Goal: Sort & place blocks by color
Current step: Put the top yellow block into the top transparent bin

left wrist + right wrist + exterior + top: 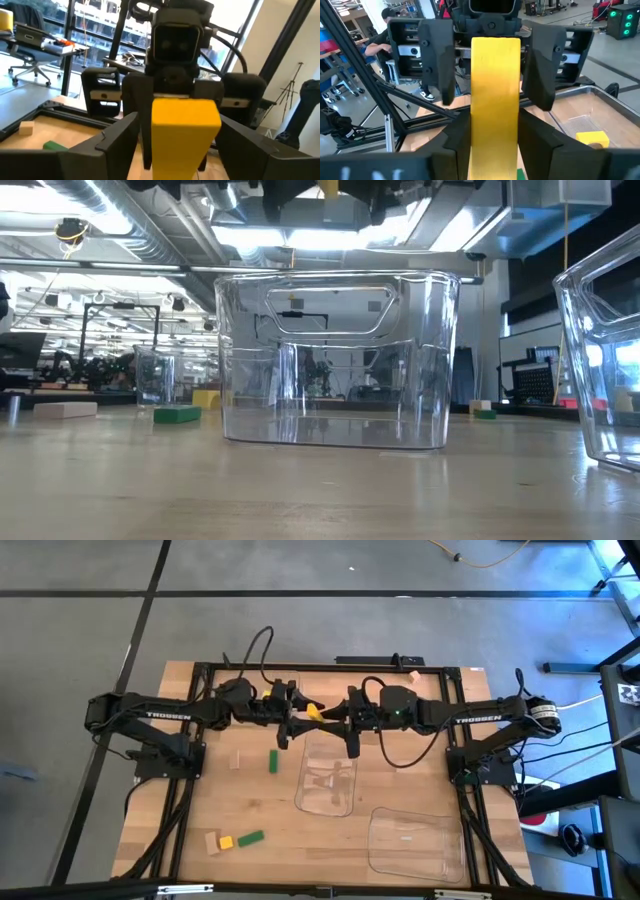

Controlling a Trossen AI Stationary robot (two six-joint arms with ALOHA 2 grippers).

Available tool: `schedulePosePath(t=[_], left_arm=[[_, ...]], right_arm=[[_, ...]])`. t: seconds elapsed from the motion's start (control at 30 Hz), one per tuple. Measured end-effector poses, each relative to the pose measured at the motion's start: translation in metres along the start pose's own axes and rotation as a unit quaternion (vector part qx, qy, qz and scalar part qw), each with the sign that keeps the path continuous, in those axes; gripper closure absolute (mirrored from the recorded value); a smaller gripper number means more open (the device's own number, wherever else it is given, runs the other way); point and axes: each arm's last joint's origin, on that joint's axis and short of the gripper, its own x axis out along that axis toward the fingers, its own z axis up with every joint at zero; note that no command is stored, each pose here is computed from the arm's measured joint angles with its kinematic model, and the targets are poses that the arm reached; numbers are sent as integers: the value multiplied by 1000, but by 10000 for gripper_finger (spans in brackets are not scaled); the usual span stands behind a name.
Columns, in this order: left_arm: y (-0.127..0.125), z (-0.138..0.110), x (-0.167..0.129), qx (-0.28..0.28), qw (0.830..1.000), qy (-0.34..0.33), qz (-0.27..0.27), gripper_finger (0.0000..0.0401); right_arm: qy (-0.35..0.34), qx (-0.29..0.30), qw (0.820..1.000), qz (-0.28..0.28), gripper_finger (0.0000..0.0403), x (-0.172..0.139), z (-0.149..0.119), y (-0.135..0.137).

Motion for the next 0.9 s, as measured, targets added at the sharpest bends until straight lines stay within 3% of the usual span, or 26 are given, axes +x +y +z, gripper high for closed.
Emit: schedulePosePath(t=[0.33,0.57,0.63,0.8,0.9], left_arm=[[7,3,-2,-8,1000,2,-13,283],[14,8,-5,-15,1000,1,-14,284],[16,11,-9,-20,1000,4,-16,284],[18,24,-28,-20,1000,19,2,284],[15,31,-40,-2,999,31,12,284]], right_arm=[[5,2,1000,-3,276,0,-1,0],[0,4,1000,-3,275,0,0,-1],[-1,2,1000,-4,243,0,0,-1],[17,2,1000,-14,115,-8,3,-3],[41,7,999,-32,65,-21,6,-9]])
